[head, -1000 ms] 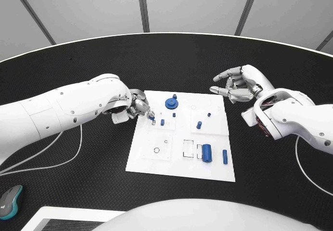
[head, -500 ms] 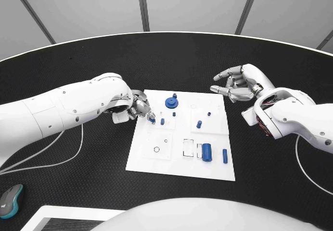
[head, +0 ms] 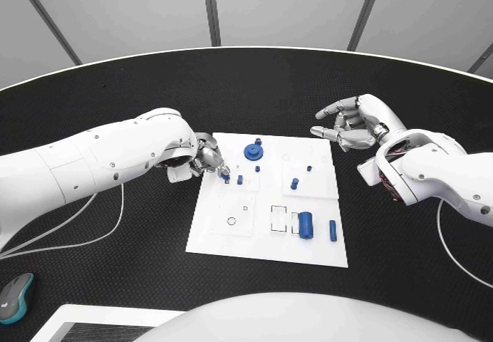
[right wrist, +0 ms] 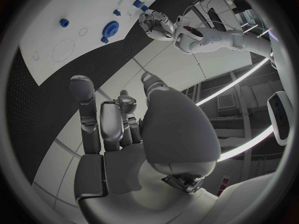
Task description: Assemble the parts on the task board
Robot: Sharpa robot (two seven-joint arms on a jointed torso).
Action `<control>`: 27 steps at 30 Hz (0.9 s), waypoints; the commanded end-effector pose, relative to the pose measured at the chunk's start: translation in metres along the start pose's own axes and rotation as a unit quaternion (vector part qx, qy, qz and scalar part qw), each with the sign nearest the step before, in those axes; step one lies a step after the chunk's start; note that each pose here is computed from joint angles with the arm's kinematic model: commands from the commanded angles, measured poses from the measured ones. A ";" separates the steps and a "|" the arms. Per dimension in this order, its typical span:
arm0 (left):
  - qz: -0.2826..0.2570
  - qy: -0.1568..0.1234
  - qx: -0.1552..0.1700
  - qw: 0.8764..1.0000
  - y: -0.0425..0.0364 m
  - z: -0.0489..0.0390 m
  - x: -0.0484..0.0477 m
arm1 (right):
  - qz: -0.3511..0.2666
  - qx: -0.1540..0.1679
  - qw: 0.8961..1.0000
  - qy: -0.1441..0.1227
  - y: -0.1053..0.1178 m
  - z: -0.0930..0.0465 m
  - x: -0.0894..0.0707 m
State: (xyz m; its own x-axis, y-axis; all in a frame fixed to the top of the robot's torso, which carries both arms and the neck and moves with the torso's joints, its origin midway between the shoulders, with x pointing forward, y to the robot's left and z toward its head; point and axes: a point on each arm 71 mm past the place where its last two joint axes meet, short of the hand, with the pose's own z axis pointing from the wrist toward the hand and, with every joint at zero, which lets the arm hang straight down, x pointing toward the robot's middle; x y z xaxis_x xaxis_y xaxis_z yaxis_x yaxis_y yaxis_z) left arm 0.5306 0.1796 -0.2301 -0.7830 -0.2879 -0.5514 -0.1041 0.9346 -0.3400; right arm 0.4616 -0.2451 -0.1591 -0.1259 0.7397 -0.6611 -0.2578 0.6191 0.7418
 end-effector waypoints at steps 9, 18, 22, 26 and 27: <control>0.014 0.006 -0.007 1.000 -0.0006 0.0008 0.0014 | 0.000 0.000 1.000 0.000 0.000 0.000 0.000; 0.015 -0.004 -0.010 1.000 -0.0011 0.0016 0.0005 | 0.000 0.000 1.000 0.000 0.000 0.000 0.000; 0.016 -0.003 -0.011 1.000 -0.0010 0.0018 0.0006 | 0.000 0.000 1.000 0.001 0.000 0.000 0.000; 0.018 -0.001 -0.013 1.000 -0.0010 0.0021 0.0010 | 0.000 0.000 1.000 0.001 0.000 0.000 0.000; 0.018 0.000 -0.013 1.000 -0.0011 0.0022 0.0012 | 0.000 0.000 1.000 0.001 0.000 0.000 0.000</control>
State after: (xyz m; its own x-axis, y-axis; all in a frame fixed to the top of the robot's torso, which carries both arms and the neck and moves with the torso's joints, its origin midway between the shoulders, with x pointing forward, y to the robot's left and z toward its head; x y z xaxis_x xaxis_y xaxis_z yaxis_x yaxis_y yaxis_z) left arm 0.5312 0.1778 -0.2319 -0.7858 -0.2543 -0.5639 -0.0917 0.9494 -0.3004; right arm 0.4615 -0.2451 -0.1591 -0.1270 0.7395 -0.6611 -0.2579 0.6190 0.7419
